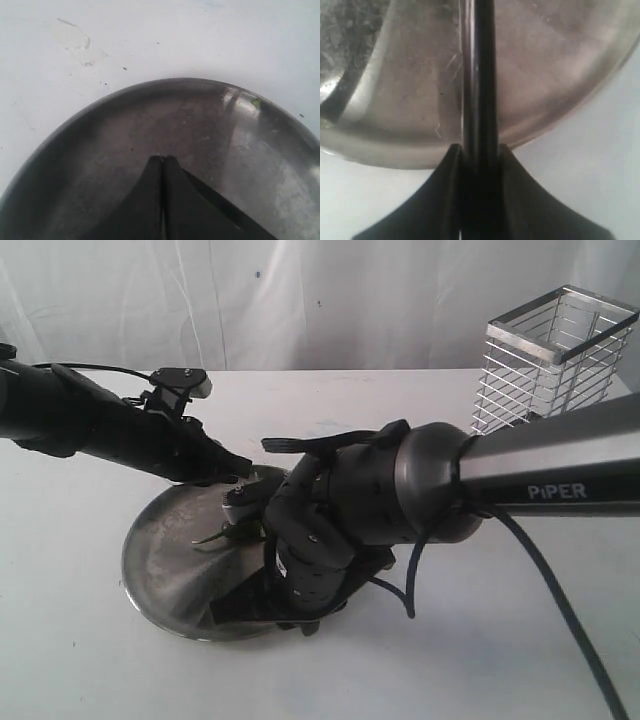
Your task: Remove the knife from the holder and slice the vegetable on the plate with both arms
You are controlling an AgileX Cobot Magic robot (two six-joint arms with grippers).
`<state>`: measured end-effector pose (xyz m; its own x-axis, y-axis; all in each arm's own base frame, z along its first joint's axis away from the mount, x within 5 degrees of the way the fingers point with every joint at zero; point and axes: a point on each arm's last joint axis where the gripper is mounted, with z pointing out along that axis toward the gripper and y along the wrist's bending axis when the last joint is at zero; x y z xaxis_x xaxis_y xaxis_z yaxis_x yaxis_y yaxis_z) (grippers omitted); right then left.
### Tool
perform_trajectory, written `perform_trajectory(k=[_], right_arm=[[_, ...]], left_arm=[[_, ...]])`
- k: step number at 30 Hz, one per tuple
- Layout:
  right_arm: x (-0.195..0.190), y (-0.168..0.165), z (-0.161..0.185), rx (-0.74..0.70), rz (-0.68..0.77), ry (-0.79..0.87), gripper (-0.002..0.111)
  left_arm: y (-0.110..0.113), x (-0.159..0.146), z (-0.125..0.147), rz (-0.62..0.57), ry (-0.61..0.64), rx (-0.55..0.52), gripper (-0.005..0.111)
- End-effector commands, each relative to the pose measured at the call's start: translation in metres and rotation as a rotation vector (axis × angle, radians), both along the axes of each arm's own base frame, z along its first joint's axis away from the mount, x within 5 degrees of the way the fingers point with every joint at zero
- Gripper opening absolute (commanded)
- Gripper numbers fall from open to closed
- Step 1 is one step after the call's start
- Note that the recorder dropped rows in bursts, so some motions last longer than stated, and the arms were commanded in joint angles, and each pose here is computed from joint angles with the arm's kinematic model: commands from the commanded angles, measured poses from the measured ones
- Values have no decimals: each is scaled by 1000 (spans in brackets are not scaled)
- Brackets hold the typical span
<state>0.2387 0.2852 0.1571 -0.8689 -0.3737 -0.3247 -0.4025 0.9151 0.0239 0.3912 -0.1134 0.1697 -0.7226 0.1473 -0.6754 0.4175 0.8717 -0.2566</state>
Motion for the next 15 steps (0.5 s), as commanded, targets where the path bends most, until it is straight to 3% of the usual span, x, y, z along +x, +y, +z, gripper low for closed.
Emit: perform_trajectory(k=[1, 6, 15], right_arm=[[1, 6, 3, 44, 22, -29, 0], [2, 6, 2, 50, 24, -34, 0], [2, 7, -5, 34, 22, -20, 0]], left_arm=[[0, 1, 3, 16, -2, -28, 0], [-6, 2, 18, 14, -5, -133, 0], [-8, 3, 11, -26, -4, -113, 0]])
